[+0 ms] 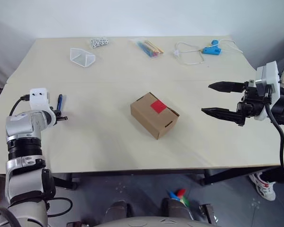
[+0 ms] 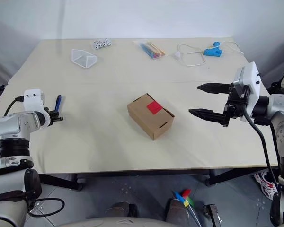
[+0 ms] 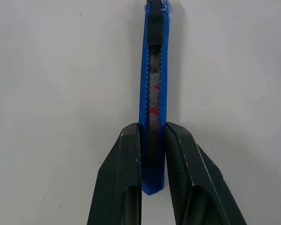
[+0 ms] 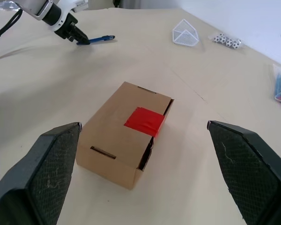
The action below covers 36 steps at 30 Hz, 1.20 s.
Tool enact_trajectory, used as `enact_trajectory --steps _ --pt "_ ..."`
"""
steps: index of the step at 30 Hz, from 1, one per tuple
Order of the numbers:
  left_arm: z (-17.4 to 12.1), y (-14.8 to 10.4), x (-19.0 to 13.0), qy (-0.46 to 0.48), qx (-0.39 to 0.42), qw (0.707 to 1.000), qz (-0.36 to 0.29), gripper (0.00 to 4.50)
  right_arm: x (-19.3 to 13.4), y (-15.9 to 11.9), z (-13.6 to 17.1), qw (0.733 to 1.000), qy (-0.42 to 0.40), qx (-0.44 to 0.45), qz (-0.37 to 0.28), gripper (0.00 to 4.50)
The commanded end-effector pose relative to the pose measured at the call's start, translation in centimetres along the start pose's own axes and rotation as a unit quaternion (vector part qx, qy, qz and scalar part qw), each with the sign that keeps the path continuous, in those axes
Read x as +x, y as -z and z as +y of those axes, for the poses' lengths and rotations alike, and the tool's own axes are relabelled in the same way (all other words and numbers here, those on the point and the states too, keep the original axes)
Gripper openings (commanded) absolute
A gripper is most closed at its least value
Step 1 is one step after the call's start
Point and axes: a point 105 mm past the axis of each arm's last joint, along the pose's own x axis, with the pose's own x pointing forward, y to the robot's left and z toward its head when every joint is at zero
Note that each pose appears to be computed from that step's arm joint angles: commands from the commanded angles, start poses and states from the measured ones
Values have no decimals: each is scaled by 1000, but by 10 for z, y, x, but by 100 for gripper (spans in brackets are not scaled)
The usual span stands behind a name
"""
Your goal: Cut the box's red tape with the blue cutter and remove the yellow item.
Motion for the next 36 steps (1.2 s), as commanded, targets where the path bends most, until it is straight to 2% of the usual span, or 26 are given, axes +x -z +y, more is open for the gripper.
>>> enact_trajectory --steps 1,3,5,9,12,14,16,19,22,26,28,29,33,36 --pt "-3 24 1 13 39 998 43 39 -5 -11 -1 1000 8 -20 -4 450" --pt "-31 19 -15 101 127 987 16 39 -6 -13 2 1000 9 -22 -6 450" --pt "-54 25 -31 176 199 964 6 39 -6 -16 4 1000 9 -23 -7 450" --pt "-72 30 -56 263 259 929 -18 39 -3 -19 11 1000 1 -30 -5 450" --pt "-89 36 -81 359 316 877 -47 39 11 -20 25 999 -15 -30 10 450" --pt "-91 41 -89 388 339 856 -46 39 17 -23 31 999 -15 -35 8 450" --pt "-99 41 -100 436 382 811 -70 39 30 -26 45 998 -31 -48 6 413" --pt "-108 44 -109 487 431 754 -93 39 48 -27 72 996 -71 -60 15 325" --pt "-113 47 -112 506 471 715 -101 39 65 -26 92 994 -99 -47 30 218" --pt "-129 51 -118 537 513 656 -132 39 84 -5 108 986 -101 -92 98 85" --pt "-132 55 -117 537 529 642 -140 39 90 3 118 981 -112 -112 113 17" --pt "-134 56 -117 536 535 636 -145 39 94 6 123 979 -116 -118 117 5" --pt "-134 63 -116 528 550 631 -144 39 112 17 132 976 -119 -131 128 5" --pt "-133 73 -117 514 583 611 -150 39 138 18 142 968 -141 -173 111 5"
